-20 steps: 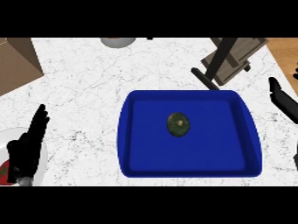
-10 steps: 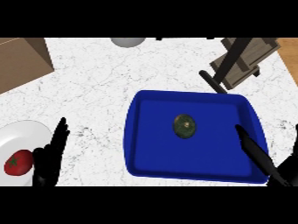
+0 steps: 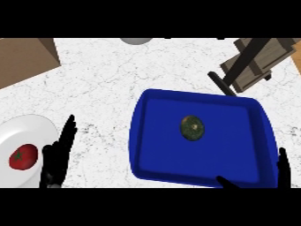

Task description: Pick the squash from the tray and place it in the tiered basket

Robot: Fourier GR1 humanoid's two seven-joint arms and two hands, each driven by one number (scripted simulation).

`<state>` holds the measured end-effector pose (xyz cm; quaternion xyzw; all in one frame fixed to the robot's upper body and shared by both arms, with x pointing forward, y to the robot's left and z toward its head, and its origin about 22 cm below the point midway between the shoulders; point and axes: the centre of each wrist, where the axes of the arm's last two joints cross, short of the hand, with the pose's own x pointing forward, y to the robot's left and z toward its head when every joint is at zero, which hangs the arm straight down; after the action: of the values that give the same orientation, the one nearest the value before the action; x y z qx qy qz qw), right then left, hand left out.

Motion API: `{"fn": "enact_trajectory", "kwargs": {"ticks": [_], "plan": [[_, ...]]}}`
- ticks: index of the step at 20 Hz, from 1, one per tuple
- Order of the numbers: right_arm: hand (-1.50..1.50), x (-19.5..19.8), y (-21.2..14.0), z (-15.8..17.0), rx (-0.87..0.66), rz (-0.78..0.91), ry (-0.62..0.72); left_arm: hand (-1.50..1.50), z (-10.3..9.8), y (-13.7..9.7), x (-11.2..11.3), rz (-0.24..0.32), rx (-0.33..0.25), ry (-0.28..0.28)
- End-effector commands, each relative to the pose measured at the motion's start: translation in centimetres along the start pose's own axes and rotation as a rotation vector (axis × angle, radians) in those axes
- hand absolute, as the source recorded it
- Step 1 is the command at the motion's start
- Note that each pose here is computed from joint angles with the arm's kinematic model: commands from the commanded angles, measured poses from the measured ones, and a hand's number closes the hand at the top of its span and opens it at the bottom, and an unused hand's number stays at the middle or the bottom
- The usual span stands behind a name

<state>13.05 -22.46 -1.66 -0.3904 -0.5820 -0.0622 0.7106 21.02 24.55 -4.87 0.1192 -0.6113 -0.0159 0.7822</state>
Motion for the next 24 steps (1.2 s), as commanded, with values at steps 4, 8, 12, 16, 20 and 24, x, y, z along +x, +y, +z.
{"fn": "enact_trajectory", "kwargs": {"ticks": [4, 8, 12, 16, 20, 24], "plan": [[-1.5, -0.1, -1.4, -0.4, 0.009, 0.262, 0.093, 0.0, -0.8, -0.1, 0.5, -0.002, -0.014, -0.01], [-1.5, 3.1, -0.1, -1.4, -0.028, 0.3, 0.135, 0.0, -0.2, -0.9, 0.6, -0.01, -0.032, -0.007], [-1.5, 6.3, 2.6, -1.6, -0.048, 0.407, 0.173, 0.0, -0.7, -1.1, 0.6, 0.003, -0.027, 0.001], [-1.5, 9.6, 5.4, -1.4, -0.05, 0.562, 0.232, 0.0, 0.1, -0.3, -0.2, -0.009, -0.045, 0.011], [-1.5, 11.0, 8.7, 0.0, -0.001, 0.682, 0.312, 0.0, -0.6, -1.0, 0.8, 0.0, -0.023, 0.002], [-1.5, 14.3, 9.7, -1.5, 0.02, 0.702, 0.336, 0.0, -0.7, -0.2, 0.2, 0.0, -0.023, 0.003]]}}
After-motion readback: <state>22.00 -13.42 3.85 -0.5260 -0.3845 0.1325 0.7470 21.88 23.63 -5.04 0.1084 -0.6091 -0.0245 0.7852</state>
